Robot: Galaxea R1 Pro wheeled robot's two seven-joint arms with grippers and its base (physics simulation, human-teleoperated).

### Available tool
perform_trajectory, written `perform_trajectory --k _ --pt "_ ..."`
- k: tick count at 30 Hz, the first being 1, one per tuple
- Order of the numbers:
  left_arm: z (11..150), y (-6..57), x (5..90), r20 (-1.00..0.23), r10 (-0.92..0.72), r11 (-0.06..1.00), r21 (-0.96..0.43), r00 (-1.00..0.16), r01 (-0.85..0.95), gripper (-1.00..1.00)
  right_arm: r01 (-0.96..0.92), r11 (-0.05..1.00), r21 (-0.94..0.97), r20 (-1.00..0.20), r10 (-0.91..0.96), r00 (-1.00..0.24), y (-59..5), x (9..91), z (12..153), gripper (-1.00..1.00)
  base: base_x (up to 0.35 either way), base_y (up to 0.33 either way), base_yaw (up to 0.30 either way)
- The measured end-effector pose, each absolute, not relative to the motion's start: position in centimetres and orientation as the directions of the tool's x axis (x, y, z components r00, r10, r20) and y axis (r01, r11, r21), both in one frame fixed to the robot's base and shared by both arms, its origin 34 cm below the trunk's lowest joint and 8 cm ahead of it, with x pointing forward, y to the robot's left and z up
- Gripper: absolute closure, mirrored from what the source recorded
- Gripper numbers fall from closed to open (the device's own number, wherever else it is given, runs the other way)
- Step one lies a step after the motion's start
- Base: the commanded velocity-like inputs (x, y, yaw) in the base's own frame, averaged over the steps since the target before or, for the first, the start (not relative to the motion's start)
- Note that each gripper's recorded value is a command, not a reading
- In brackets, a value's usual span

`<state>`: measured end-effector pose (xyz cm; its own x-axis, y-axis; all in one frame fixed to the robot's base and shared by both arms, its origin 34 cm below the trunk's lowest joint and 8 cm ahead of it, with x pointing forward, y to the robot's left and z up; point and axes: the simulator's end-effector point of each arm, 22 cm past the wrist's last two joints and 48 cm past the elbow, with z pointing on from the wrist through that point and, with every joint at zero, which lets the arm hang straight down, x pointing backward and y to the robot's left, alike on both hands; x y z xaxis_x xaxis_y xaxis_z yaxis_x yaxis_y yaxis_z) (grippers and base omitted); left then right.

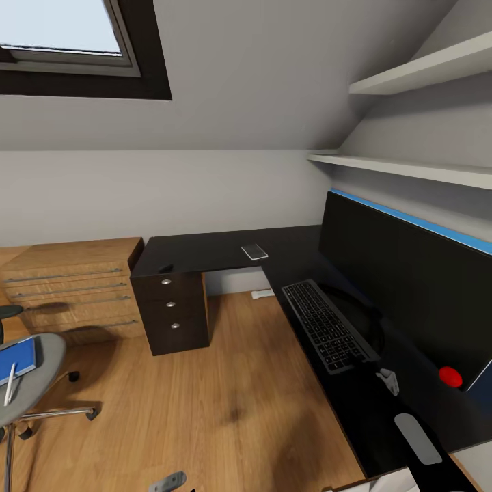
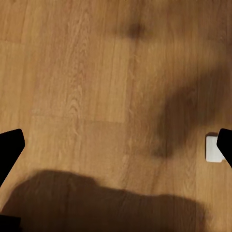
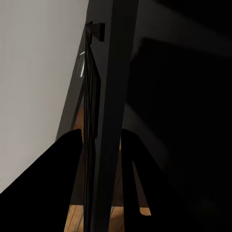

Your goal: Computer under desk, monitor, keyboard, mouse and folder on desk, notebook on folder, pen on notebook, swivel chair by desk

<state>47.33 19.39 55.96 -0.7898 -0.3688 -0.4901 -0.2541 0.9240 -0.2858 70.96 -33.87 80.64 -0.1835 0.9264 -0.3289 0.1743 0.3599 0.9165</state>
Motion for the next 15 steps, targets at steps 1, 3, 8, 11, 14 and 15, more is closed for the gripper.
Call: perform_trajectory --k 1,3,8,11,14,15 --pt "55.96 19.40 47.33 -0.490 -0.369 0.924 -0.285 -0.790 -0.254 -1.00 0.175 0.360 0.916 -0.329 0.926 -0.183 -33.86 70.96 80.63 1.00 0.002 -0.002 0.000" --pt "55.95 19.43 47.32 -0.490 -0.369 0.924 -0.285 -0.790 -0.256 -1.00 0.176 0.361 0.916 -0.330 0.926 -0.181 -33.93 70.95 80.61 1.00 0.001 -0.001 0.000" --pt "55.33 19.41 47.31 -0.488 -0.370 0.924 -0.285 -0.790 -0.256 -1.00 0.177 0.362 0.915 -0.332 0.926 -0.178 -34.05 70.97 80.00 1.00 0.000 0.000 0.000" --pt "55.02 19.39 47.31 -0.488 -0.370 0.923 -0.286 -0.790 -0.256 -1.00 0.177 0.363 0.915 -0.333 0.926 -0.177 -34.08 70.98 79.71 1.00 0.000 0.000 0.000" --pt "55.01 19.40 47.31 -0.488 -0.370 0.923 -0.285 -0.790 -0.256 -1.00 0.179 0.364 0.914 -0.334 0.926 -0.177 -34.11 70.98 79.67 1.00 0.000 0.000 0.000" --pt "55.01 19.39 47.31 -0.488 -0.370 0.923 -0.286 -0.790 -0.256 -1.00 0.180 0.365 0.914 -0.335 0.926 -0.177 -34.11 70.97 79.64 1.00 0.000 0.000 0.000"
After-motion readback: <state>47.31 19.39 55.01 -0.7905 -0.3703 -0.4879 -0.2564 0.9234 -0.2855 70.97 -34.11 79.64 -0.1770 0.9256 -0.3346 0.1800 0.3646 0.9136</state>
